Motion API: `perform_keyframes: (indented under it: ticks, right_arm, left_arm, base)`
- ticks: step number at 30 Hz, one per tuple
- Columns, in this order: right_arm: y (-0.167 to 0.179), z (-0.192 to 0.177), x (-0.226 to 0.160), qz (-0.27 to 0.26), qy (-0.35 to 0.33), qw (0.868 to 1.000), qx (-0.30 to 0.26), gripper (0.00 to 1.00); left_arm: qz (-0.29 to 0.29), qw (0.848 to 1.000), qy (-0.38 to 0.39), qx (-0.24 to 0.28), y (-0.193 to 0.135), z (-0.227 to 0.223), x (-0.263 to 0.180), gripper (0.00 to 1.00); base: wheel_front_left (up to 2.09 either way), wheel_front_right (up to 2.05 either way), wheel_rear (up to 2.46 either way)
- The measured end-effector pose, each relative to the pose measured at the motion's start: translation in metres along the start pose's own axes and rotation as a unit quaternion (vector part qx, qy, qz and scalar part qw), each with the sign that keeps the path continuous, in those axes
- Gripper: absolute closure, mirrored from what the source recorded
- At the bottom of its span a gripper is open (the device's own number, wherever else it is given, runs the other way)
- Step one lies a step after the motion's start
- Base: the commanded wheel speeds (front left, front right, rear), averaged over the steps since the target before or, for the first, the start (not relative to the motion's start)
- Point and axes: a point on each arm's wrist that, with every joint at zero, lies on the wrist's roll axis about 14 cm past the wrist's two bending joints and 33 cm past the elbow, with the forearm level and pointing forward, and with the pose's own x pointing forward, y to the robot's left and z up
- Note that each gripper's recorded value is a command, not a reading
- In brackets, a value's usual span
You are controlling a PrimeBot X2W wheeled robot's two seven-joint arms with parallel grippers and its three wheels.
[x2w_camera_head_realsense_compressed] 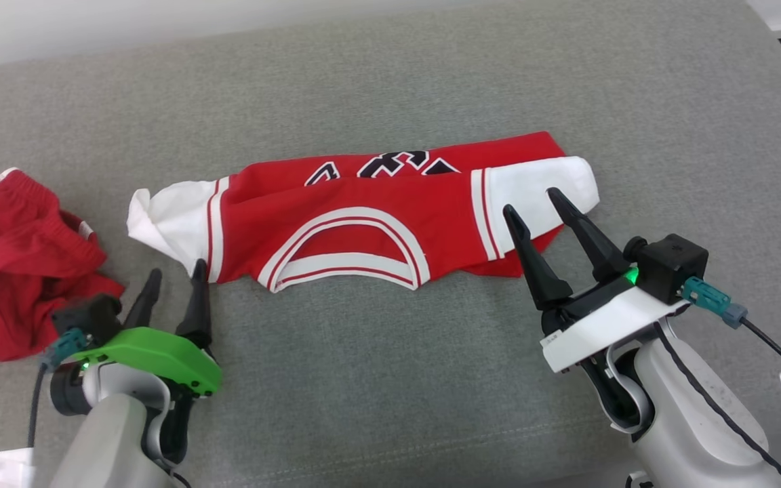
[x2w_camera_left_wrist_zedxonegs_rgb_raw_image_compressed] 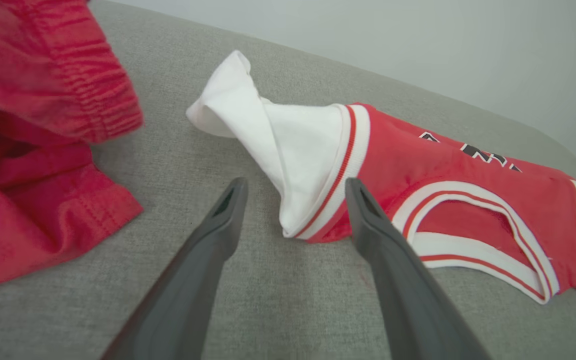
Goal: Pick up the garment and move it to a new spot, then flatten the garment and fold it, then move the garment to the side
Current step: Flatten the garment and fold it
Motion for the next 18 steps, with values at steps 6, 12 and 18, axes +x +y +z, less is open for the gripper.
perform_keyframes:
  ticks: [6, 12, 18]
  right_arm:
    - [0.008, -0.008, 0.009, 0.019, 0.01, 1.0, 0.001, 0.0]
    - [0.014, -0.015, 0.012, 0.028, 0.019, 0.999, 0.006, 0.0]
    - [0.003, -0.012, 0.012, 0.012, 0.015, 1.0, 0.006, 0.0]
  left_arm:
    - [0.007, 1.0, 0.003, -0.006, 0.003, 0.003, 0.003, 0.0]
    - [0.016, 0.999, 0.034, -0.011, 0.01, -0.009, 0.007, 0.0]
    - [-0.003, 0.998, 0.061, -0.013, -0.002, -0.02, 0.016, 1.0]
  base:
    - [0.0, 0.0, 0.0]
    - [0.0, 0.0, 0.0]
    - [0.0, 0.0, 0.0]
